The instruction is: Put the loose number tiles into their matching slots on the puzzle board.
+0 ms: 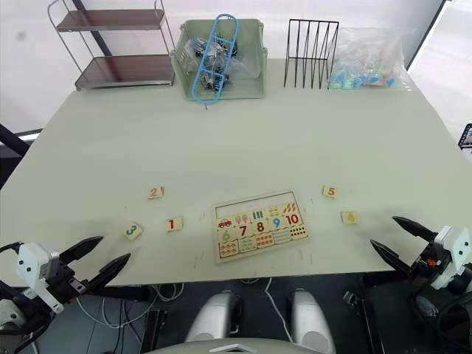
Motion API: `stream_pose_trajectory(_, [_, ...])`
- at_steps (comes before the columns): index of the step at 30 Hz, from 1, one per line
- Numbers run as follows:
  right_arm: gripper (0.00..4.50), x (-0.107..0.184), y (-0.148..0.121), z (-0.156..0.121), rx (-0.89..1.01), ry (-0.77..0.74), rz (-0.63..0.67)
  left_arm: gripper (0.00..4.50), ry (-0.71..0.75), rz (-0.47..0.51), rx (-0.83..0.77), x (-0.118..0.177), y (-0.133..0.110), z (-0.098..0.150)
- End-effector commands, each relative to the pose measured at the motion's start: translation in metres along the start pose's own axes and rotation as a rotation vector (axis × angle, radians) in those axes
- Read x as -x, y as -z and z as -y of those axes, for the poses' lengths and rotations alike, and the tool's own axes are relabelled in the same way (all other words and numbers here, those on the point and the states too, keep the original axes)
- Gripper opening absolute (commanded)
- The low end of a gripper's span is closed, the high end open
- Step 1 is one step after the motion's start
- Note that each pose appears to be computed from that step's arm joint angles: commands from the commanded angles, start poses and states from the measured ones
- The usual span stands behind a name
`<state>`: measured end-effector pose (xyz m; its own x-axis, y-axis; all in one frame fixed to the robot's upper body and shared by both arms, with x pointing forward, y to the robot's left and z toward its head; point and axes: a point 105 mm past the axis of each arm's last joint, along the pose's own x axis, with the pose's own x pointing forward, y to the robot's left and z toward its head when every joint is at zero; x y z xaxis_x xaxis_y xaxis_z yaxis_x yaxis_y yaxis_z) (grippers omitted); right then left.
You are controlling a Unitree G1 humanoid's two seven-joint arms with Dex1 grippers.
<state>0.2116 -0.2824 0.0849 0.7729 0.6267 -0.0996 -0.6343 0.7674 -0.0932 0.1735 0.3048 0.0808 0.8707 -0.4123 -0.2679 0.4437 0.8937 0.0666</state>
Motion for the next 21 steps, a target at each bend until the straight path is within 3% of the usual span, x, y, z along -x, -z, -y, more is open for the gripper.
stream_pose_trajectory(1, [4.45, 0.001, -0.006, 0.002, 0.034, 0.004, 0.013, 4.50, 0.005, 0.020, -0.024, 0.000, -0.005, 0.000])
stream_pose_trajectory(21, [4.45, -0.002, -0.002, 0.004, 0.055, 0.015, 0.052, 4.50, 0.077, 0.058, -0.071, -0.011, -0.019, -0.006])
